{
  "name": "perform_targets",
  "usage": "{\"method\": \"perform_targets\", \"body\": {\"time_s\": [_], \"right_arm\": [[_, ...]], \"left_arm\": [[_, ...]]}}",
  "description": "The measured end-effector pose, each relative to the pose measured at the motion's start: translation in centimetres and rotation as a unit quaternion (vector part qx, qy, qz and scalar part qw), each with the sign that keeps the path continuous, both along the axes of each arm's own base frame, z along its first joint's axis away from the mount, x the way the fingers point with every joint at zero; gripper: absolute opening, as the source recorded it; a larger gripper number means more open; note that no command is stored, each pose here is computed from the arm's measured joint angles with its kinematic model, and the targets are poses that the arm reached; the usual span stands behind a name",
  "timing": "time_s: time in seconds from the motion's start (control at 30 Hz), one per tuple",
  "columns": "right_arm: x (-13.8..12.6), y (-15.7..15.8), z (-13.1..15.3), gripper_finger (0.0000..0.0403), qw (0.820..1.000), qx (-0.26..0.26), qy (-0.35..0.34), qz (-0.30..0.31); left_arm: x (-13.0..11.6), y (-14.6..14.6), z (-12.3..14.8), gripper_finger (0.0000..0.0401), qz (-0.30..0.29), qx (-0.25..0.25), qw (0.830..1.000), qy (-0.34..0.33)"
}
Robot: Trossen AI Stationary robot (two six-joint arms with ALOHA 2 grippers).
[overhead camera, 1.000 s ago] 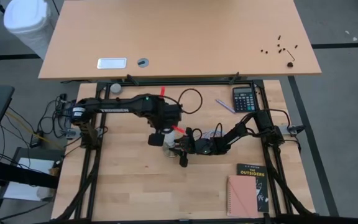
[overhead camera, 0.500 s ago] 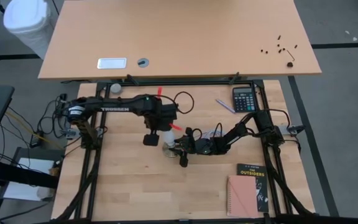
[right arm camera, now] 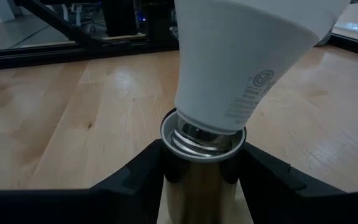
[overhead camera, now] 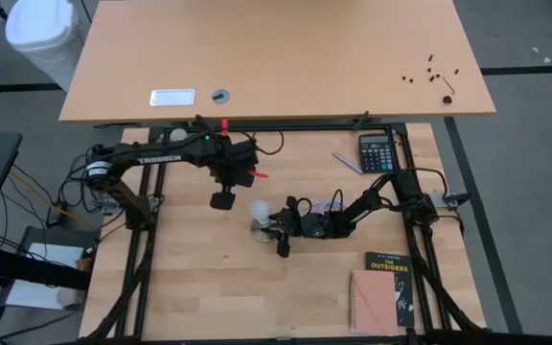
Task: Screw lightbulb
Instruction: Insert the light bulb into the lamp
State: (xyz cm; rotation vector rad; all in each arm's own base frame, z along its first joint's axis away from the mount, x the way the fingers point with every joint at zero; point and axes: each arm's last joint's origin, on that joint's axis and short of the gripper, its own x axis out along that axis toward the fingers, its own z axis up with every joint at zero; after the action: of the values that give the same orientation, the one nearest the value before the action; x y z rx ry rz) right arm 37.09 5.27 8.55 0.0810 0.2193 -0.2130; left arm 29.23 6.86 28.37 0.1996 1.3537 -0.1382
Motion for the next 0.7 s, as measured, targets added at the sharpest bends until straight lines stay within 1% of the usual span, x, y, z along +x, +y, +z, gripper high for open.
{"method": "perform_targets", "body": {"time_s": [0.07, 0.13, 0.2, 0.27, 0.33, 0.43, 0.53, 0.7], "right_arm": [[0.0, 0.0, 0.0, 0.0186, 1.000, 0.000, -0.001, 0.000], [0.0, 0.0, 0.0, 0.0186, 1.000, 0.000, -0.001, 0.000], [0.0, 0.0, 0.0, 0.0186, 1.000, 0.001, -0.002, 0.000], [0.0, 0.0, 0.0, 0.0186, 1.000, 0.002, -0.001, 0.000], [0.0, 0.0, 0.0, 0.0186, 1.000, 0.002, -0.001, 0.000], [0.0, 0.0, 0.0, 0.0186, 1.000, 0.001, -0.001, 0.000], [0.0, 0.0, 0.0, 0.0186, 1.000, 0.001, -0.001, 0.000], [0.0, 0.0, 0.0, 0.0186, 1.000, 0.000, -0.001, 0.000]], "left_arm": [[0.0, 0.1, -0.1, 0.0340, -0.044, 0.035, 0.998, 0.007], [0.3, 0.1, -0.2, 0.0340, -0.100, 0.062, 0.993, 0.007], [0.4, -0.1, -0.3, 0.0340, -0.171, 0.080, 0.982, 0.013], [0.9, -0.3, -0.2, 0.0340, -0.239, 0.097, 0.966, 0.000], [1.0, -0.7, -0.3, 0.0339, -0.307, 0.101, 0.946, -0.001], [1.6, -1.3, -0.5, 0.0339, -0.400, 0.118, 0.909, -0.011], [2.3, -2.0, -0.7, 0.0339, -0.459, 0.137, 0.878, -0.023], [3.4, -2.9, -1.0, 0.0339, -0.530, 0.175, 0.829, -0.040]]}}
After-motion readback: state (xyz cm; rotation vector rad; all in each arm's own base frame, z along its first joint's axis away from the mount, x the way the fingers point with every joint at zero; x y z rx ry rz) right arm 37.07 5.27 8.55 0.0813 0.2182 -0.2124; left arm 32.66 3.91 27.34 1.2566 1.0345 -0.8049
